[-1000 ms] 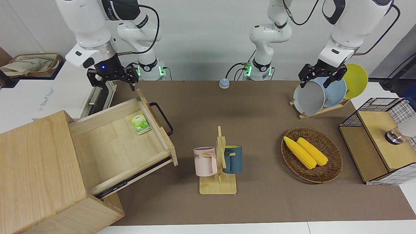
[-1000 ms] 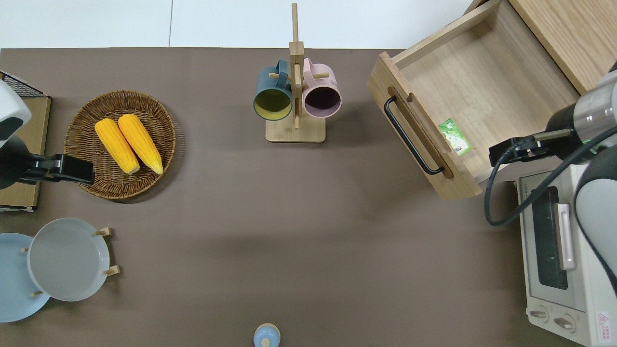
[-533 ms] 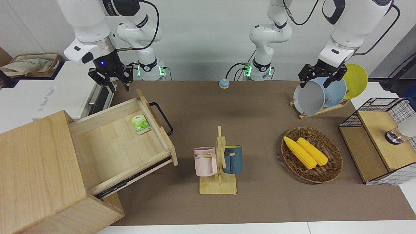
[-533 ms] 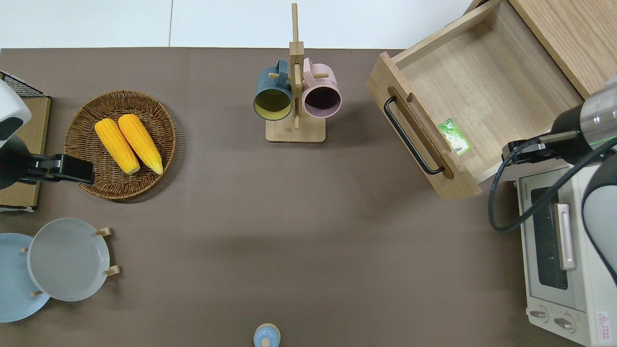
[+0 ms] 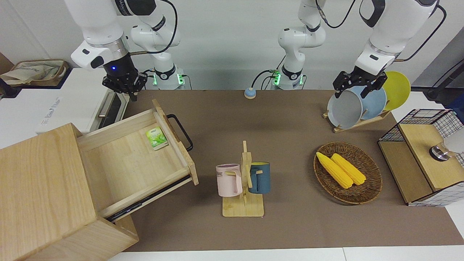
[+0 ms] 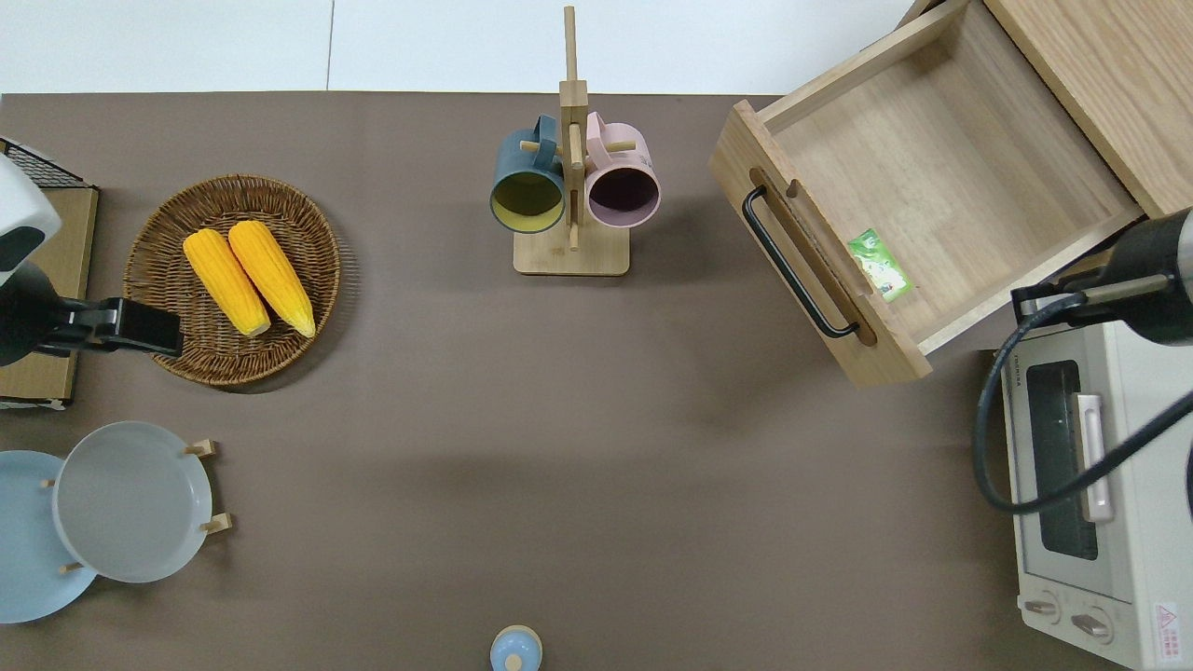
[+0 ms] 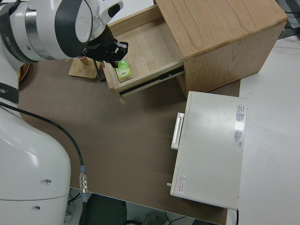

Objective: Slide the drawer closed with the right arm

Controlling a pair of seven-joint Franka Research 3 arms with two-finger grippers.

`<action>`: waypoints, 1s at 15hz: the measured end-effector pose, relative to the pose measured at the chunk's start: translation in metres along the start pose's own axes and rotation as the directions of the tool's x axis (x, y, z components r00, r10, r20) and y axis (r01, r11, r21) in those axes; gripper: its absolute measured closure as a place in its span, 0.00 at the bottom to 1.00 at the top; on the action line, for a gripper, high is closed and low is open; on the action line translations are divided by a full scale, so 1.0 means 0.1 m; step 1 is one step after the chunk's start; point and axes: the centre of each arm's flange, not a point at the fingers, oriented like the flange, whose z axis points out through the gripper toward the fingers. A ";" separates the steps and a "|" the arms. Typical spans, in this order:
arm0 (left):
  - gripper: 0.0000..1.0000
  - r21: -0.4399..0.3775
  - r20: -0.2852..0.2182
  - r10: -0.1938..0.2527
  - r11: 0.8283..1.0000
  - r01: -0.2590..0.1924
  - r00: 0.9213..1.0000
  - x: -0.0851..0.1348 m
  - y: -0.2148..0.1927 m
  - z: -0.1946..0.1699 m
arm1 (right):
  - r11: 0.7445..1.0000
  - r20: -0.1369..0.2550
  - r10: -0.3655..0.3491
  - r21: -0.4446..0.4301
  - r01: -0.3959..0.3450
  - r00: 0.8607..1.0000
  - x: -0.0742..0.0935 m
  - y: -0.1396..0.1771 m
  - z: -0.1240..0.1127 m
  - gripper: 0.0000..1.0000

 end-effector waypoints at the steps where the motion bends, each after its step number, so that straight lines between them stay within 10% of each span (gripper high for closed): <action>1: 0.00 0.000 0.000 0.000 1.000 0.000 1.000 0.00 0.00 0.00 | 1.000 -0.009 -0.002 -0.008 0.002 1.000 -0.03 -0.13 -0.06 0.99; 9: 0.00 0.000 0.000 0.000 1.000 0.000 1.000 0.00 0.00 0.00 | 0.976 -0.025 0.215 -0.004 -0.216 0.976 -0.18 -1.60 -0.05 0.99; 13: 0.00 0.000 0.000 0.000 1.000 0.000 1.000 0.00 0.00 0.00 | 0.930 0.012 0.366 -0.028 -0.366 0.930 -0.06 -2.04 0.36 0.99; 15: 0.00 0.000 0.000 0.000 1.000 0.000 1.000 0.00 0.00 0.00 | 0.886 0.034 0.463 -0.050 -0.461 0.886 0.04 -2.13 0.61 0.99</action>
